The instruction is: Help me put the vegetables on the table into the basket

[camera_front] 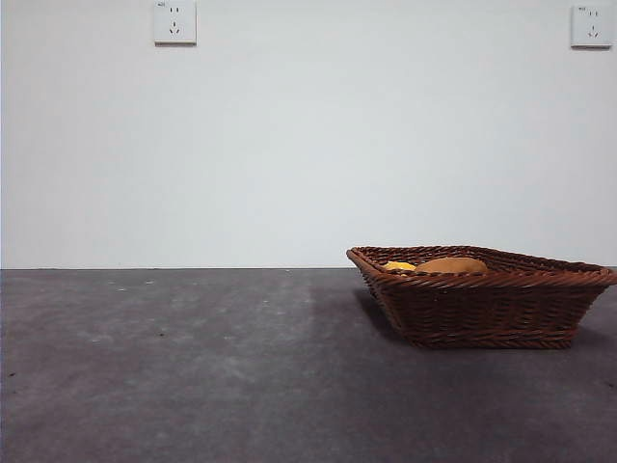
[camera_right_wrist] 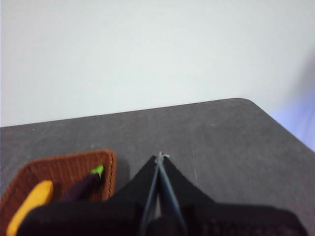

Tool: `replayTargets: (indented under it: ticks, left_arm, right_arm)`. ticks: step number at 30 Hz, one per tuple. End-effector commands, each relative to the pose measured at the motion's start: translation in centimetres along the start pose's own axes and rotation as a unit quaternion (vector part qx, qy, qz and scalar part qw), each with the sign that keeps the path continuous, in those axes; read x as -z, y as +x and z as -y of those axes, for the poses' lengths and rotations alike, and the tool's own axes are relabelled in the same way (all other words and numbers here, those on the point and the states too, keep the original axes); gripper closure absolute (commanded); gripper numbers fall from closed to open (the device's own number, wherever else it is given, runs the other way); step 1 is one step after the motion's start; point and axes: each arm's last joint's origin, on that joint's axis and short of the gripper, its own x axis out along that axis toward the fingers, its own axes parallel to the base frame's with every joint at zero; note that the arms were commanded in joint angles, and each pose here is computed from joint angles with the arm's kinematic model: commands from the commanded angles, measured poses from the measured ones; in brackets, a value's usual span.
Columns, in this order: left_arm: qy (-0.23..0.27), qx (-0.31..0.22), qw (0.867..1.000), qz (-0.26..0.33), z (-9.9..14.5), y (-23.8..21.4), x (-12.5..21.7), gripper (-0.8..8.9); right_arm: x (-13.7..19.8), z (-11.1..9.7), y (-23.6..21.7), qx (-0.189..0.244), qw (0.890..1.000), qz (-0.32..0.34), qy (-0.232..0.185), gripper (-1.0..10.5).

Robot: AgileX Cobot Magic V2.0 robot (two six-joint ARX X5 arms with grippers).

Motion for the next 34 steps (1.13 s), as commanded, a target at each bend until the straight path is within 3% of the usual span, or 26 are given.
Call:
replayTargets:
  ticks: [1, 6, 10, 17, 23, 34]
  left_arm:
    - [0.002, 0.0, 1.0, -0.001, 0.0, 0.1, 0.3, 8.17]
    - [0.002, 0.0, 1.0, -0.002, 0.0, 0.1, 0.3, 8.17]
    - [0.002, -0.001, 1.0, -0.002, 0.0, 0.1, 0.3, 8.17]
    - [0.002, 0.0, 1.0, -0.002, 0.0, 0.1, 0.3, 8.17]
    - [0.002, 0.0, 1.0, -0.002, 0.0, 0.1, 0.3, 8.17]
    - [0.002, 0.0, 1.0, -0.002, 0.0, 0.1, 0.3, 8.17]
  right_arm:
    - [4.3, 0.3, -0.3, -0.002, 0.999, 0.016, 0.033, 9.6]
    - [9.6, 0.6, -0.2, -0.004, 0.997, 0.028, 0.072, 9.6]
    - [11.9, 0.7, -0.1, 0.0, 0.997, 0.001, 0.072, 9.6]
    - [12.8, 0.8, -0.2, 0.005, 0.999, -0.044, -0.017, 9.6]
    - [13.1, 0.4, -0.3, -0.014, 0.995, -0.055, -0.087, 9.6]
    - [13.1, 0.4, -0.3, -0.02, 0.994, -0.055, -0.091, 9.6]
